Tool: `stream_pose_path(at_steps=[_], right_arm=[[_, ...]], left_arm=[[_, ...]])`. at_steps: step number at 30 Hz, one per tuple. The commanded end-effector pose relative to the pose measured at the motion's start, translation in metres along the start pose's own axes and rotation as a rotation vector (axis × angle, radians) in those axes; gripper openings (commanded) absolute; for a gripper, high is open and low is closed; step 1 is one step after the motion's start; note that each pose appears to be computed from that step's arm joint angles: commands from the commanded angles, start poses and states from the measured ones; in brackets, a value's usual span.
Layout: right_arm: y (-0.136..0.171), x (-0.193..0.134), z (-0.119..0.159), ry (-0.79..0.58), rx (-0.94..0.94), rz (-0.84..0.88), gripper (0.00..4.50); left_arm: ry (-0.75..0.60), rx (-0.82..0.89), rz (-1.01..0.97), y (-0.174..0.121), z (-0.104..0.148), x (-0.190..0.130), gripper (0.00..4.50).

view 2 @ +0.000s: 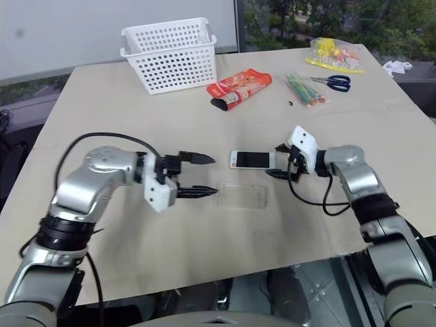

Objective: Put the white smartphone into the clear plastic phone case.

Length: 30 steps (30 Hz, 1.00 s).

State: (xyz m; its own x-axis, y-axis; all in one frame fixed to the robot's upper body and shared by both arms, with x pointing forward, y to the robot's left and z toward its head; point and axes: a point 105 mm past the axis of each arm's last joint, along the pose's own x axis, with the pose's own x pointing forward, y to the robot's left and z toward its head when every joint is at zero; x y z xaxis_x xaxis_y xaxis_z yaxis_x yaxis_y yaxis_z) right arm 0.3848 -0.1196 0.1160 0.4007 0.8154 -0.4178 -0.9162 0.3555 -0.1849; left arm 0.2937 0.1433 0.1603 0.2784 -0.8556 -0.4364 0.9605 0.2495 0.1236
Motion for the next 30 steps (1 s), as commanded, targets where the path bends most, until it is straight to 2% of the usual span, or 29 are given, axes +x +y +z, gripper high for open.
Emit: stream_pose_path(at_steps=[1, 10, 16, 19, 21, 26, 30], right_arm=[[-0.007, 0.003, -0.001, 0.01, -0.029, 0.028, 4.5], [0.015, 0.021, -0.015, 0.119, 0.0, 0.262, 4.5], [0.016, 0.033, -0.014, 0.134, -0.061, 0.235, 4.5], [0.013, 0.034, -0.02, 0.164, -0.074, 0.188, 3.69], [0.012, 0.033, -0.027, 0.192, -0.081, 0.175, 2.92], [0.011, 0.031, -0.025, 0.172, -0.067, 0.168, 2.91], [0.007, 0.023, -0.001, 0.068, -0.07, 0.171, 2.81]], left_arm=[[0.018, 0.019, 0.039, -0.001, 0.002, -0.019, 4.46], [0.017, -0.034, 0.081, -0.013, -0.004, -0.028, 4.46], [0.016, -0.046, 0.092, -0.014, -0.005, -0.027, 4.46], [0.019, -0.049, 0.086, -0.014, -0.007, -0.026, 4.5], [0.021, -0.05, 0.082, -0.014, -0.007, -0.026, 4.5], [0.018, -0.049, 0.077, -0.011, -0.009, -0.024, 4.5], [-0.045, -0.055, 0.066, -0.009, -0.003, -0.018, 4.5]])
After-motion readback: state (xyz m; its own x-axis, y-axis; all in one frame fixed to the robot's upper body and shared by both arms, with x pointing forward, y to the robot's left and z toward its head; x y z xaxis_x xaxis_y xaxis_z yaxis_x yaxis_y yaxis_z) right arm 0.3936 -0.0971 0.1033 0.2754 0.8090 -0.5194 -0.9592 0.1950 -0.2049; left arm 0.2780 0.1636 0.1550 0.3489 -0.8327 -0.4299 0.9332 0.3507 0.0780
